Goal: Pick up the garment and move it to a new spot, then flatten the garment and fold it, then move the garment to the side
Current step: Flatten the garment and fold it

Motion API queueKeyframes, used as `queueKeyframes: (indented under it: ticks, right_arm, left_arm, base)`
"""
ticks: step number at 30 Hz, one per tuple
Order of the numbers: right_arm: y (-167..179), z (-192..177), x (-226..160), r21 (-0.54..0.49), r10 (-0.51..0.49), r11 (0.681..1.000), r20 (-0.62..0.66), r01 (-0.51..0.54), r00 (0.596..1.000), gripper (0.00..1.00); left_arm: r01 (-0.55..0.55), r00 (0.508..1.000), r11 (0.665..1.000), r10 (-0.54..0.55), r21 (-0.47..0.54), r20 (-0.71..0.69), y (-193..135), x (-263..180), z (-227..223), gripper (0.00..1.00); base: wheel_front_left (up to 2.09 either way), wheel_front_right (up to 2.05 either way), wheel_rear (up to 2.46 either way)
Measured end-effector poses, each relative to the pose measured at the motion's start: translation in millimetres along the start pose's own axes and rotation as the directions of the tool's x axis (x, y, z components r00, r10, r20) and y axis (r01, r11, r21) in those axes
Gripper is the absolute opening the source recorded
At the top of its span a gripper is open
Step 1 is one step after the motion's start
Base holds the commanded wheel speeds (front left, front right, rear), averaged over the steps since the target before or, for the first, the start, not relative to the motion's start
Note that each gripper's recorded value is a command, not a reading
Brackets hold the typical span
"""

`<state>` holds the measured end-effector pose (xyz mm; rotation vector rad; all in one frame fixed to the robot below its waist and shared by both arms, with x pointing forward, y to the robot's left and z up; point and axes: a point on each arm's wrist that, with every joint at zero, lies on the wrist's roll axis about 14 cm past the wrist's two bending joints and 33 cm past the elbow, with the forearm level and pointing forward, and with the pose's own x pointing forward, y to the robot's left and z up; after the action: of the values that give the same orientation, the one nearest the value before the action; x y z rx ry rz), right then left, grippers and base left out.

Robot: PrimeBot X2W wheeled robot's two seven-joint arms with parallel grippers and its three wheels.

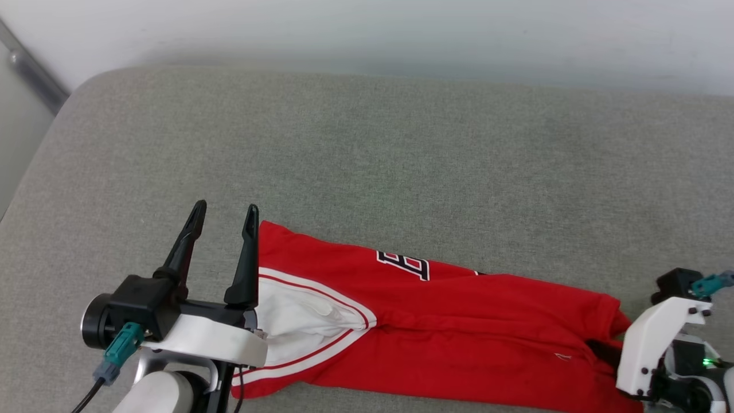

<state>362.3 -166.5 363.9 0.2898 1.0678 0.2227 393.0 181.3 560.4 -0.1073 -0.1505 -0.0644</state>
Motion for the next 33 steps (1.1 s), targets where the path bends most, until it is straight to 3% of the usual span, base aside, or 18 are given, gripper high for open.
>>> queueKeyframes:
  ticks: [7,11,16,17,22,27,33]
  right_arm:
    - [6,9,-14,-0.024,0.021,1.0,0.055,-0.019,0.998,0.0]
    - [-20,21,-38,0.002,-0.033,0.999,0.128,0.033,0.991,0.0]
    - [-59,25,-63,0.097,-0.119,0.99,0.181,0.103,0.976,0.0]
    - [-88,29,-81,0.169,-0.194,0.973,0.217,0.159,0.957,0.0]
    - [-109,28,-98,0.263,-0.244,0.947,0.228,0.182,0.943,0.0]
    - [-47,29,-76,0.377,0.015,0.92,0.233,-0.104,0.972,0.0]
    - [29,34,-69,0.392,0.334,0.828,0.231,-0.401,0.914,0.0]
  left_arm:
    - [0.02,0.999,0.999,-0.019,0.036,-0.026,-6,-5,1,1.0]
    - [0.042,0.998,0.999,-0.04,0.034,-0.042,-15,-8,-2,1.0]
    - [0.059,0.997,0.998,-0.058,0.025,-0.05,-24,-6,-5,1.0]
    - [0.068,0.996,0.997,-0.067,0.022,-0.051,-27,-5,-5,1.0]
    - [0.072,0.996,0.997,-0.071,0.018,-0.053,-29,-2,-6,1.0]
    - [0.074,0.996,0.997,-0.073,0.016,-0.055,-30,-3,-7,1.0]
    - [0.07,0.996,0.997,-0.069,0.015,-0.062,-27,-7,-7,1.0]
  base:
    - [0.0,0.0,0.0]
    - [0.0,0.0,0.0]
    - [0.0,0.0,0.0]
    - [0.0,0.0,0.0]
    - [0.0,0.0,0.0]
    - [0.0,0.0,0.0]
    - [0.0,0.0,0.0]
